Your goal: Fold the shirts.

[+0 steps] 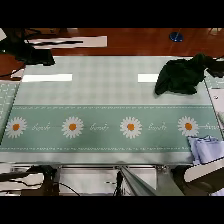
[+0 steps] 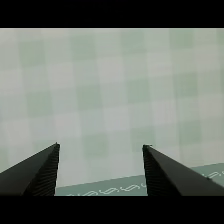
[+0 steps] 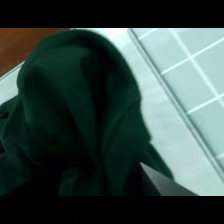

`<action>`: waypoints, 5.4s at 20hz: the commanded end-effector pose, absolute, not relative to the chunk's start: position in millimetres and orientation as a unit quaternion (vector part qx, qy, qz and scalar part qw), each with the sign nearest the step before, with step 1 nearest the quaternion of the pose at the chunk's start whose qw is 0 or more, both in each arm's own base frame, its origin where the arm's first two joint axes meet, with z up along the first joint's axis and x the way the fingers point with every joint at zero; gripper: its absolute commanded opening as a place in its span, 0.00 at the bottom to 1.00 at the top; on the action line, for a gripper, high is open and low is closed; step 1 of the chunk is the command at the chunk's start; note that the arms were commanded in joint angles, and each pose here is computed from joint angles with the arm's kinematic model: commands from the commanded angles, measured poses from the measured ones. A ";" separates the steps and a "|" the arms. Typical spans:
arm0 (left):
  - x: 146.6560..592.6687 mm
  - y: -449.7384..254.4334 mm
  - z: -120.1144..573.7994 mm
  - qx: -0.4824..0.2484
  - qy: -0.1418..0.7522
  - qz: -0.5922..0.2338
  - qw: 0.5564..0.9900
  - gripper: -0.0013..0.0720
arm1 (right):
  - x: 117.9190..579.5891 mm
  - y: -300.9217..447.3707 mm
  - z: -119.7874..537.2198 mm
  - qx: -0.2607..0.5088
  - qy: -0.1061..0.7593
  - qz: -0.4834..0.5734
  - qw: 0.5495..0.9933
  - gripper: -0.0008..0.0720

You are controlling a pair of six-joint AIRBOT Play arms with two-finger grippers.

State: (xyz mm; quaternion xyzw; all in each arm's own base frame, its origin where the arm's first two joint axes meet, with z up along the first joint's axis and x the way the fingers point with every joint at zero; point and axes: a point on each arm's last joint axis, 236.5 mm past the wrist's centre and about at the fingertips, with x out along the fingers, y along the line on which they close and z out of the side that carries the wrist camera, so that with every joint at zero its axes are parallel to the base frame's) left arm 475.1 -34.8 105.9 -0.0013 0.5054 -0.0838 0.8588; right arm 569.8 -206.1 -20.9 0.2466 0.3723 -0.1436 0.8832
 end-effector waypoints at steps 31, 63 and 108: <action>249.7 -113.7 475.1 -0.007 0.102 -0.248 0.963 0.84 | 366.8 10.8 546.5 0.041 -0.094 0.072 0.992 0.05; 312.2 -104.0 262.2 -0.005 0.429 -0.248 0.868 0.84 | 471.5 106.8 181.8 -0.124 0.463 0.152 0.864 0.69; 342.6 -157.1 -73.2 -0.408 0.590 -0.193 0.669 0.81 | 423.7 -155.2 99.1 0.206 0.518 -0.018 0.830 0.66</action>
